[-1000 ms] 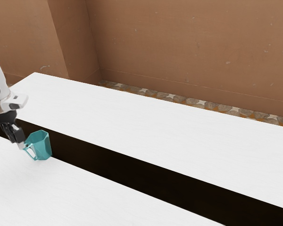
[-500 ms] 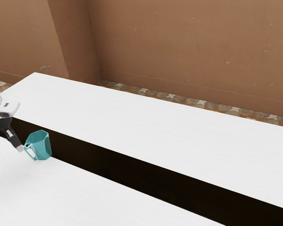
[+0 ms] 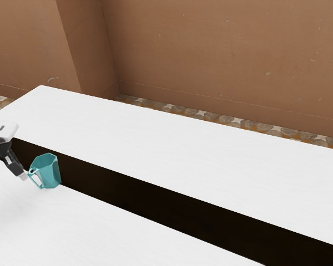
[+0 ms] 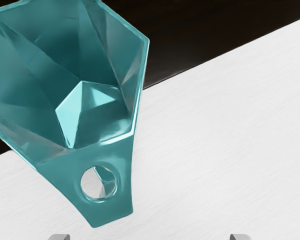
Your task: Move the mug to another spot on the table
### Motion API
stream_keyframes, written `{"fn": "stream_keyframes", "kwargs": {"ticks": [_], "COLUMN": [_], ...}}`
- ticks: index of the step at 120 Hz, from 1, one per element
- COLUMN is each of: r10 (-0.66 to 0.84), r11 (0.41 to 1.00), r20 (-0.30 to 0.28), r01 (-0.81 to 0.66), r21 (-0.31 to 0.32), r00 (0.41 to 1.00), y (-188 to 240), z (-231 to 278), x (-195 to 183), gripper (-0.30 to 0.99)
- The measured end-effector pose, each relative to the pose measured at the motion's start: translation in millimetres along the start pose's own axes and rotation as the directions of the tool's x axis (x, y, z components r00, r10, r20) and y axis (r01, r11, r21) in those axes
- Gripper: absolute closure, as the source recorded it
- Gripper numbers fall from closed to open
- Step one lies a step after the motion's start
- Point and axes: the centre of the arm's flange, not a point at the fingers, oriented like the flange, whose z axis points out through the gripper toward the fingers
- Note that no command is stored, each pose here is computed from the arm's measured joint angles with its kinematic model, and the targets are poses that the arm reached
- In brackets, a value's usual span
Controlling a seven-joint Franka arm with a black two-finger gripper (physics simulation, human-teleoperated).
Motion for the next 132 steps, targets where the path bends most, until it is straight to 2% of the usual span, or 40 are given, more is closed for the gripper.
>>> {"fn": "stream_keyframes", "kwargs": {"ticks": [23,57,83,113,132], "r10": [-0.028,-0.039,-0.092,-0.099,-0.089], "r11": [1.000,0.999,0.996,0.995,0.995], "r20": [-0.035,-0.029,-0.057,-0.040,-0.045], "r01": [0.028,0.039,0.092,0.100,0.090], "r21": [-0.006,0.005,0.001,0.011,0.034], "r00": [0.999,0.999,0.994,0.994,0.995], "y": [-7,-11,-10,-3,-4], "z": [2,17,29,47,49], "x": [-14,-19,-23,-29,-18], "gripper": [0.30,0.30,0.30,0.30,0.30]}}
